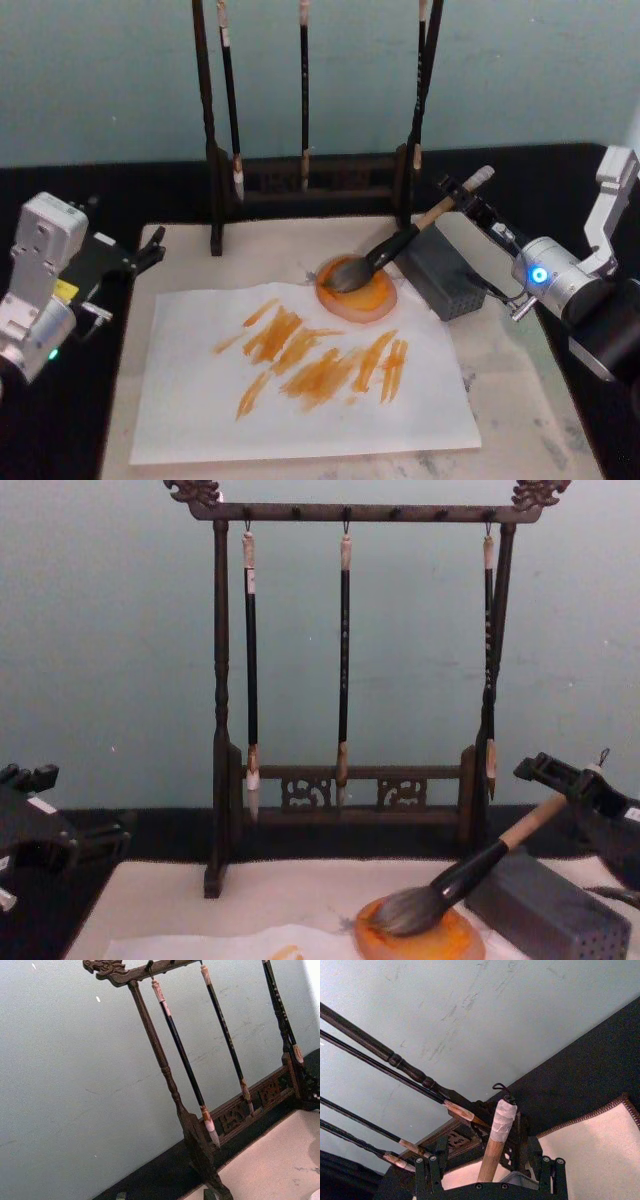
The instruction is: Pick up the brush from the inkstone, write on the paper, then place the brush back to its original position.
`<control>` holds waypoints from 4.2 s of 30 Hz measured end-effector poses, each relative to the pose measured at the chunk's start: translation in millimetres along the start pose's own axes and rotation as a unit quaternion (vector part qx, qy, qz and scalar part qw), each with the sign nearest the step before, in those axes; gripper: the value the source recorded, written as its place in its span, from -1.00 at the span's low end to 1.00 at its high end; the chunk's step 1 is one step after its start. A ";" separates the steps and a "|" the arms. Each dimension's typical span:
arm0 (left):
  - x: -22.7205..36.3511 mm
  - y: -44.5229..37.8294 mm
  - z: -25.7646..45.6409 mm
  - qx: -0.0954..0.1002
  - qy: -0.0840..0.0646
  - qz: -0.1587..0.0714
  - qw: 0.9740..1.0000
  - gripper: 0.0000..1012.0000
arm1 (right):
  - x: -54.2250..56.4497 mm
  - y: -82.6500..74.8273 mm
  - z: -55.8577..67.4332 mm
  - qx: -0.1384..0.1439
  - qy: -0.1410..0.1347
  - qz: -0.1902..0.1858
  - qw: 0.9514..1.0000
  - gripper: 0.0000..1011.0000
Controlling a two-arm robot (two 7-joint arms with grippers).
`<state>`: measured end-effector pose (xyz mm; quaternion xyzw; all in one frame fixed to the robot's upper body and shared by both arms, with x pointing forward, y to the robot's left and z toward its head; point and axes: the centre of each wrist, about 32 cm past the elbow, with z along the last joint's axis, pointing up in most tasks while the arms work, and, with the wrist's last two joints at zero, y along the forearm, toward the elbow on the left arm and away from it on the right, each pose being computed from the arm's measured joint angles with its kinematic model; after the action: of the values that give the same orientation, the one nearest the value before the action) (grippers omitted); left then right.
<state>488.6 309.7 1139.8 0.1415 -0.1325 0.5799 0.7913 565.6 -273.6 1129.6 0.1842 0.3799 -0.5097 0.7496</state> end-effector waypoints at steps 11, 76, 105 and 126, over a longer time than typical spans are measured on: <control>0.0 0.0 0.0 0.000 0.000 0.000 1.000 0.98 | 0.1 0.0 0.0 0.000 0.001 0.000 1.000 0.79; 0.0 0.0 0.0 0.000 0.000 0.000 1.000 0.98 | -41.5 -2.9 11.8 0.025 -0.106 0.073 0.991 -0.65; 0.0 0.0 0.0 0.000 0.000 0.000 1.000 0.98 | -90.9 -6.7 2.9 -0.023 -0.319 0.201 0.926 -0.65; 0.0 0.0 0.0 0.000 0.000 0.000 1.000 0.98 | -116.8 -2.7 -16.5 -0.073 -0.329 0.296 0.894 -0.65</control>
<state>488.6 309.7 1139.8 0.1415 -0.1324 0.5799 0.7913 534.5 -190.9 1207.7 0.0542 0.0754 -0.2667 0.9593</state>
